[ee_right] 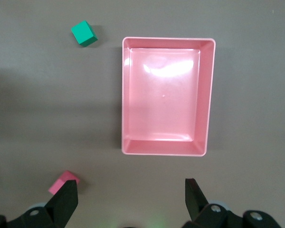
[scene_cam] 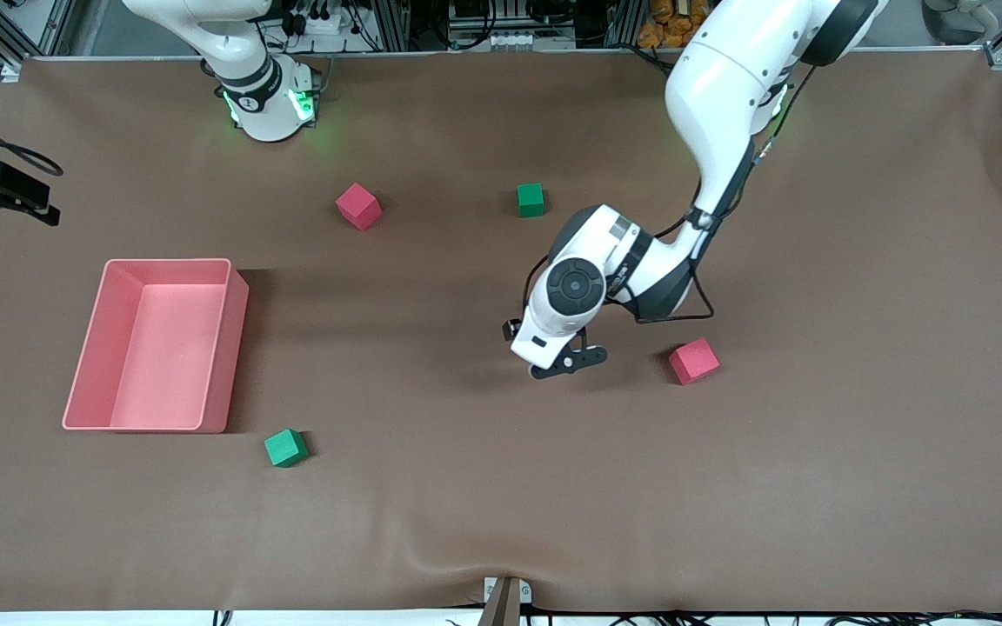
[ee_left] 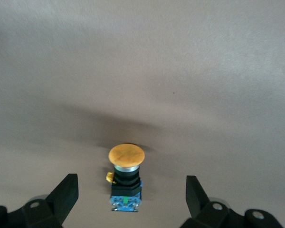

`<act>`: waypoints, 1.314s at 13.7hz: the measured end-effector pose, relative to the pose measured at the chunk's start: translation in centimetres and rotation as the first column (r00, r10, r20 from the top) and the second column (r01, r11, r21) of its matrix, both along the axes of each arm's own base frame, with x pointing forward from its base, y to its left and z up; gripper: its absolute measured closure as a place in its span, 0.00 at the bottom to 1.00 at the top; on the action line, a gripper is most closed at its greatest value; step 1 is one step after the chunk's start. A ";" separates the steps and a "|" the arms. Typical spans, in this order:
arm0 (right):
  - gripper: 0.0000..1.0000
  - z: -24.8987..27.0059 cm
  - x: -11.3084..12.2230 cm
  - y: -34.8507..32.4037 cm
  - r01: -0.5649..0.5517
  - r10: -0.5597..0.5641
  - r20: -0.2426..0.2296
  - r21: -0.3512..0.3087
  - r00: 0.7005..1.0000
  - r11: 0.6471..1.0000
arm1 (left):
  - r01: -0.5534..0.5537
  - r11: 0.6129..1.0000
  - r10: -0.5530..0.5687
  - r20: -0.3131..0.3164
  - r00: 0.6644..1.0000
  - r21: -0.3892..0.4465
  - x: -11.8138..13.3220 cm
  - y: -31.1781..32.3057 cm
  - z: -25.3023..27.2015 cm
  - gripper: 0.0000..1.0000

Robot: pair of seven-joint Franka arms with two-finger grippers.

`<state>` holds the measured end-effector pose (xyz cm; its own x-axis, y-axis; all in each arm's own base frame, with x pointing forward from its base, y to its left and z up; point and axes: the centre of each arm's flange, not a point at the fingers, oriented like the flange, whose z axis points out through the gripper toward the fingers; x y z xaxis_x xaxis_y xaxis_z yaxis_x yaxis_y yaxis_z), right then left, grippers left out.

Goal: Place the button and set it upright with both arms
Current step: 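Lower the left gripper and close it on the button's base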

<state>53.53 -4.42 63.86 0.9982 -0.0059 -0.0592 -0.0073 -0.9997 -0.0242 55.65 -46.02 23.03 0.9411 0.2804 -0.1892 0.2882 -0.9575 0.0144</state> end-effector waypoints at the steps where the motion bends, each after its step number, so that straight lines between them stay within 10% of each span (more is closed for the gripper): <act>1: 0.00 0.4 -0.1 0.2 0.015 -0.015 0.001 0.000 1.000 1.000 | -0.013 1.000 0.013 -0.005 1.000 0.005 -0.2 -0.1 -0.5 0.00; 18: 0.00 1.5 -0.8 1.4 -0.006 0.006 -0.036 0.002 0.999 1.000 | -0.034 0.996 0.040 -0.066 0.997 0.084 -3.7 -0.7 -5.5 0.17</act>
